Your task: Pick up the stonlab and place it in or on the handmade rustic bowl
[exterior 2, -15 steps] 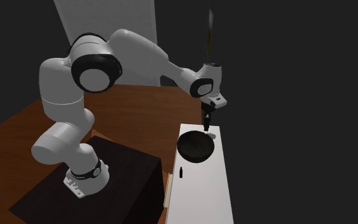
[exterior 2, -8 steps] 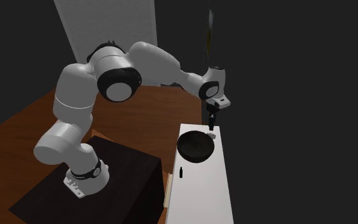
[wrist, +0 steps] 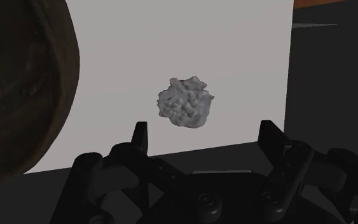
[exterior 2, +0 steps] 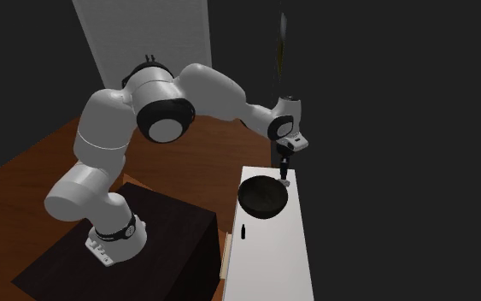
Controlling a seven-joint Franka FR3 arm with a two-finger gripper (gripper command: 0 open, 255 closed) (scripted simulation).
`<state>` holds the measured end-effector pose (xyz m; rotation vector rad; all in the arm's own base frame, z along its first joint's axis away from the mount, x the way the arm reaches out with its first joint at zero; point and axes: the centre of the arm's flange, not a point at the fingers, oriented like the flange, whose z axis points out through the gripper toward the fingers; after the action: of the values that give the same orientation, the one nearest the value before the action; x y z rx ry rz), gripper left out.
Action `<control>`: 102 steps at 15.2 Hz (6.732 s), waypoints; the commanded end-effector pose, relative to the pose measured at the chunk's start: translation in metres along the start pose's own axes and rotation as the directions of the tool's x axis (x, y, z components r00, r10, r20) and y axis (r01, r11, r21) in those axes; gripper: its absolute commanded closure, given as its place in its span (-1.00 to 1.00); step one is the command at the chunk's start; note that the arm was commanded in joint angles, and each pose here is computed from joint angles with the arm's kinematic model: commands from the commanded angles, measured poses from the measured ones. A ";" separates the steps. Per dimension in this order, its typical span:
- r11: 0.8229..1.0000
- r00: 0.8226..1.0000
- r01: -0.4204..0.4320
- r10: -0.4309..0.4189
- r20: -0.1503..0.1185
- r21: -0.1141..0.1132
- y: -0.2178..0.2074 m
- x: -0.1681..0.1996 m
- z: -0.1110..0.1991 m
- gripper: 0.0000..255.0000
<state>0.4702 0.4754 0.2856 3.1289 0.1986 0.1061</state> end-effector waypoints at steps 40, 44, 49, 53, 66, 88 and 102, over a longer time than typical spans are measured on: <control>0.984 0.990 -0.056 0.077 0.117 -0.171 -0.020 -0.013 0.048 1.00; 0.984 0.990 -0.056 0.077 0.117 -0.171 -0.020 -0.013 0.043 1.00; 0.984 0.990 -0.056 0.077 0.117 -0.171 -0.020 -0.011 0.016 1.00; 0.984 0.990 -0.056 0.077 0.117 -0.171 -0.019 -0.009 -0.005 1.00; 0.984 0.990 -0.056 0.077 0.117 -0.171 -0.019 -0.005 -0.073 1.00; 0.984 0.990 -0.057 0.077 0.117 -0.171 0.127 -0.062 -0.139 1.00; 0.984 0.990 -0.056 0.077 0.117 -0.171 0.145 -0.074 -0.073 1.00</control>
<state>0.4104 0.3208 0.3607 2.9614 0.0787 -0.0678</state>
